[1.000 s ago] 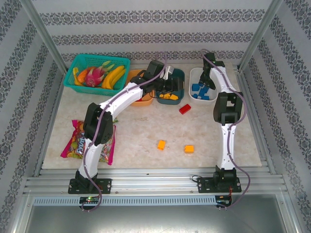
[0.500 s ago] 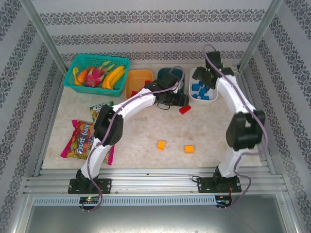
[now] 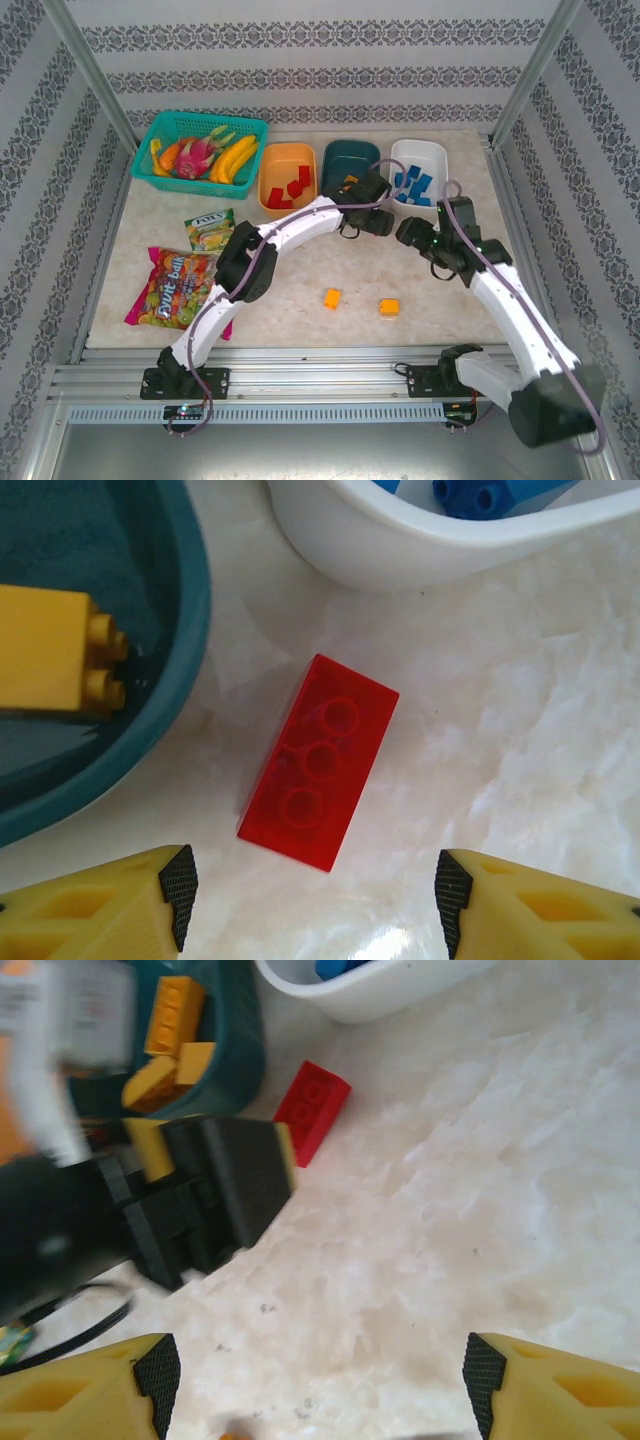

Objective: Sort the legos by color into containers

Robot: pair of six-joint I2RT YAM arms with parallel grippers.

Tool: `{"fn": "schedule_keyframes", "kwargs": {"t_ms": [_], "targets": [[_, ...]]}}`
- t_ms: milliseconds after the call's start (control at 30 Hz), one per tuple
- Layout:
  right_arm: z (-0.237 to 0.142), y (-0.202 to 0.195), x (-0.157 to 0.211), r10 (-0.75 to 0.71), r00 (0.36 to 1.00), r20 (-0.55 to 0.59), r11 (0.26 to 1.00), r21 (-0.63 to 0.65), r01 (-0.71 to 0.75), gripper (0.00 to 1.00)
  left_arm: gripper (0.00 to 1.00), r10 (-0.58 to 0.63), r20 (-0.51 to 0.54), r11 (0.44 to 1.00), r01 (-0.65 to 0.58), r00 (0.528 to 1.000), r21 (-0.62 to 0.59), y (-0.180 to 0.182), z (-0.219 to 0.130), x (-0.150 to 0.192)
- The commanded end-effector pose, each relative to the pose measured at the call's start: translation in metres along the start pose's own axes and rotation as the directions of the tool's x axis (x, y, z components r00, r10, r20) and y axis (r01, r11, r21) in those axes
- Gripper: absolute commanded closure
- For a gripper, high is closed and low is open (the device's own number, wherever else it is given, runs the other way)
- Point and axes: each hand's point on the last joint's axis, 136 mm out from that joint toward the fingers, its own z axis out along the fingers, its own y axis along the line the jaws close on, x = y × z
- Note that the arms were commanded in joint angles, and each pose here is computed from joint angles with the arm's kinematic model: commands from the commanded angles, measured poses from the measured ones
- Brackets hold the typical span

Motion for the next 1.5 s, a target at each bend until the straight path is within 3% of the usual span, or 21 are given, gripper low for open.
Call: {"fn": "schedule_keyframes", "kwargs": {"t_ms": [0, 233, 500, 633, 733, 833, 1000, 1167, 1300, 1467], "targets": [[-0.014, -0.013, 0.020, 0.025, 0.998, -0.049, 1.000, 0.010, -0.024, 0.22, 0.32, 0.088, 0.012, 0.993, -0.087, 0.996, -0.079, 0.001, 0.010, 0.000], [-0.028, -0.013, 0.031, 0.048, 0.997, -0.068, 0.997, -0.054, -0.052, 0.22, 0.30, 0.139, 0.031, 0.981, -0.134, 0.990, -0.139, 0.007, 0.030, -0.004], [-0.034, -0.017, 0.034, 0.068, 0.995, -0.068, 0.996, -0.055, -0.072, 0.22, 0.36, 0.137, 0.014, 0.987, -0.135, 0.990, -0.084, -0.004, 0.050, 0.006], [-0.032, -0.019, 0.033, 0.081, 0.995, -0.062, 0.995, -0.054, -0.085, 0.22, 0.45, 0.141, -0.008, 0.986, -0.141, 0.990, -0.094, -0.006, 0.053, 0.015], [-0.032, -0.017, 0.030, 0.079, 0.995, -0.058, 0.995, -0.059, -0.083, 0.22, 0.66, 0.133, -0.014, 0.988, -0.133, 0.991, -0.079, -0.009, 0.055, 0.017], [-0.031, -0.016, 0.028, 0.078, 0.995, -0.056, 0.995, -0.061, -0.081, 0.22, 0.74, 0.131, -0.011, 0.989, -0.131, 0.991, -0.070, -0.014, 0.050, 0.016], [-0.033, -0.014, 0.022, 0.069, 0.997, -0.035, 0.996, -0.059, -0.071, 0.22, 0.79, 0.108, 0.013, 0.993, -0.107, 0.994, -0.042, -0.032, 0.019, 0.005], [-0.048, 0.005, 0.003, 0.019, 0.999, 0.034, 0.991, -0.130, -0.015, 0.22, 0.79, 0.047, 0.051, 0.999, -0.047, 0.998, -0.007, -0.044, -0.037, -0.011], [-0.060, 0.039, -0.011, -0.035, 0.996, 0.085, 0.960, -0.273, 0.057, 0.22, 0.79, -0.014, 0.074, 1.000, 0.015, 0.997, -0.012, -0.029, -0.081, -0.029], [-0.056, 0.070, -0.013, -0.078, 0.994, 0.081, 0.910, -0.401, 0.104, 0.22, 0.79, -0.101, 0.094, 0.994, 0.105, 0.990, -0.039, 0.015, -0.115, -0.049]]}}
